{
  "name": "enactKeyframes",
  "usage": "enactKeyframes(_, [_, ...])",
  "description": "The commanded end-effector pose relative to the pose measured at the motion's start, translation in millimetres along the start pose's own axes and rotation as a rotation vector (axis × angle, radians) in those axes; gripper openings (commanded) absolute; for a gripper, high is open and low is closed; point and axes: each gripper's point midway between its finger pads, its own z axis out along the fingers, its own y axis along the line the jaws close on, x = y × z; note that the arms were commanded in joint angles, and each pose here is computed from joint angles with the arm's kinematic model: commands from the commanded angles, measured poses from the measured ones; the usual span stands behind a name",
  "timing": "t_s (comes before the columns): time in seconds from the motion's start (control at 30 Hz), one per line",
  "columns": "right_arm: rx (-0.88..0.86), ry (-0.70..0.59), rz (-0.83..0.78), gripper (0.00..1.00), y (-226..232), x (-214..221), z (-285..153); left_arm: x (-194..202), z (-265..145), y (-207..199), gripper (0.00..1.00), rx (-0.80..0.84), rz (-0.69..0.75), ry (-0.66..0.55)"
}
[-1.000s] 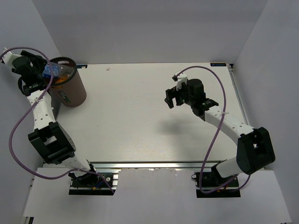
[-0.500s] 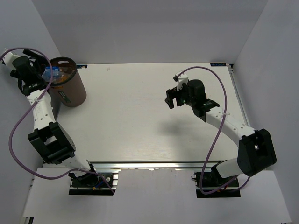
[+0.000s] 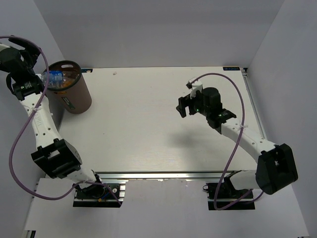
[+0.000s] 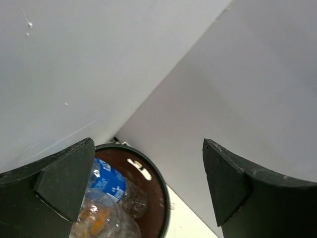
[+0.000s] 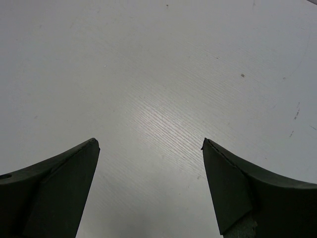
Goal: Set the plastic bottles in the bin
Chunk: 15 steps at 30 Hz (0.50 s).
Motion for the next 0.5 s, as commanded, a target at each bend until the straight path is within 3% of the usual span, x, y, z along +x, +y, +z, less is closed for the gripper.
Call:
enactKeyframes(0.0, [0.003, -0.124, 0.004, 0.89, 1.7, -28.5, -14.5, -27.9, -40.2, -36.9, 0.98, 0.129, -0.031, -0.032])
enactKeyframes(0.13, [0.010, -0.123, 0.032, 0.89, 1.7, -18.3, -22.1, 3.5, -66.8, -80.3, 0.98, 0.256, -0.042, 0.037])
enactKeyframes(0.27, [0.028, -0.120, 0.107, 0.89, -2.6, 2.3, -23.2, 110.2, -114.0, -153.8, 0.98, 0.425, -0.004, 0.220])
enactKeyframes(0.3, [0.034, -0.116, 0.148, 0.89, -4.0, 7.8, -23.5, 155.0, -122.5, -148.5, 0.98, 0.435, 0.013, 0.309])
enactKeyframes(0.37, [0.072, -0.095, 0.209, 0.89, -13.9, 29.3, -26.8, 208.6, -154.9, -176.4, 0.98, 0.555, 0.008, 0.396])
enactKeyframes(0.47, [0.148, -0.136, 0.297, 0.89, -29.7, 38.8, -34.2, 297.7, -186.4, -167.2, 0.98, 0.636, 0.048, 0.583])
